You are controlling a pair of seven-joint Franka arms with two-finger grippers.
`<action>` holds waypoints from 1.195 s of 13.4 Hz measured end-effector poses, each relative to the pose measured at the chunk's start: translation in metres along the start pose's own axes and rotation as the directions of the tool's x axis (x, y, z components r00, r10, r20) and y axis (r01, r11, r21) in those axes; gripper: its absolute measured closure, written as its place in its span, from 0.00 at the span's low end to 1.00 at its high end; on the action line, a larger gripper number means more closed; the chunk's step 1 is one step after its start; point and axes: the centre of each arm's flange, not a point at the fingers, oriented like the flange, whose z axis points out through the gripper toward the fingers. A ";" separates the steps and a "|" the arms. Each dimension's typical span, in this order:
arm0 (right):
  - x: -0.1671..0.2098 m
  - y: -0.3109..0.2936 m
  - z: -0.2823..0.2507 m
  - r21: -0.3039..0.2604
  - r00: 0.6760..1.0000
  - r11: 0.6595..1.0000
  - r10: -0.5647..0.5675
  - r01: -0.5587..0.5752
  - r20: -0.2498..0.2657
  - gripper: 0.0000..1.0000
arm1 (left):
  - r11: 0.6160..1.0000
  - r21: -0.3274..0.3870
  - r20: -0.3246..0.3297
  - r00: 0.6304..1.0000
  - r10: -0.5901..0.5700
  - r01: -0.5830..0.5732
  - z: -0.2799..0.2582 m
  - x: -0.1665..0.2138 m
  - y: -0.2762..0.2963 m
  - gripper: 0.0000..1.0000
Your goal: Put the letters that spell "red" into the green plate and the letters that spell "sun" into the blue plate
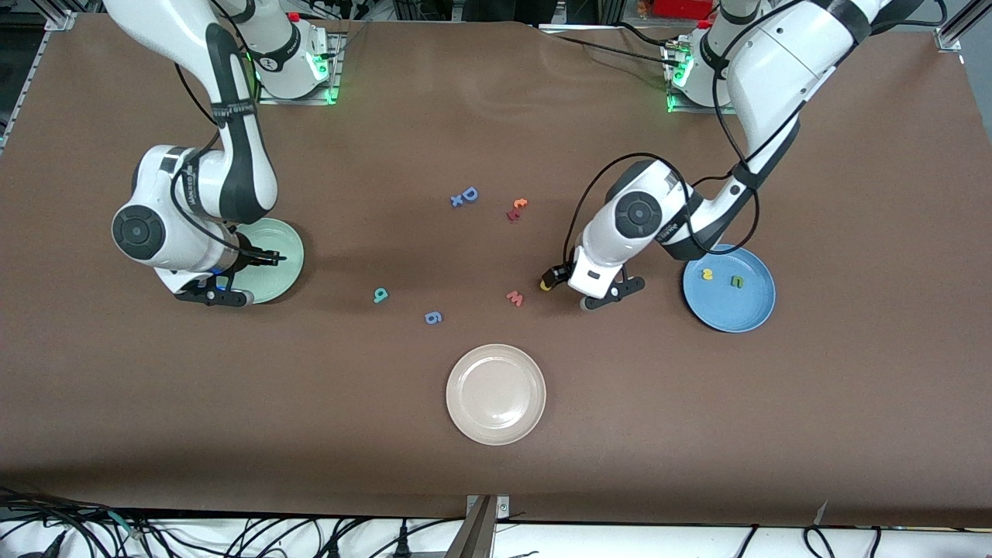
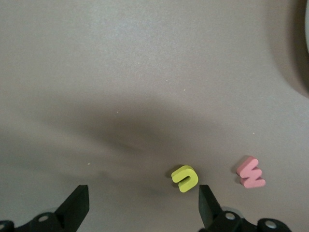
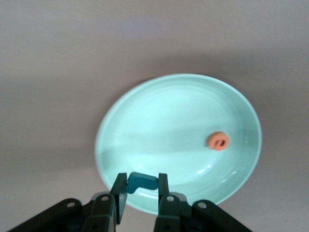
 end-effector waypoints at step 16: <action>0.004 -0.048 -0.023 0.038 0.997 0.997 0.062 -0.060 -0.046 0.21 | 0.916 -0.010 -0.078 0.913 -0.401 0.401 0.033 -0.020 0.039 0.00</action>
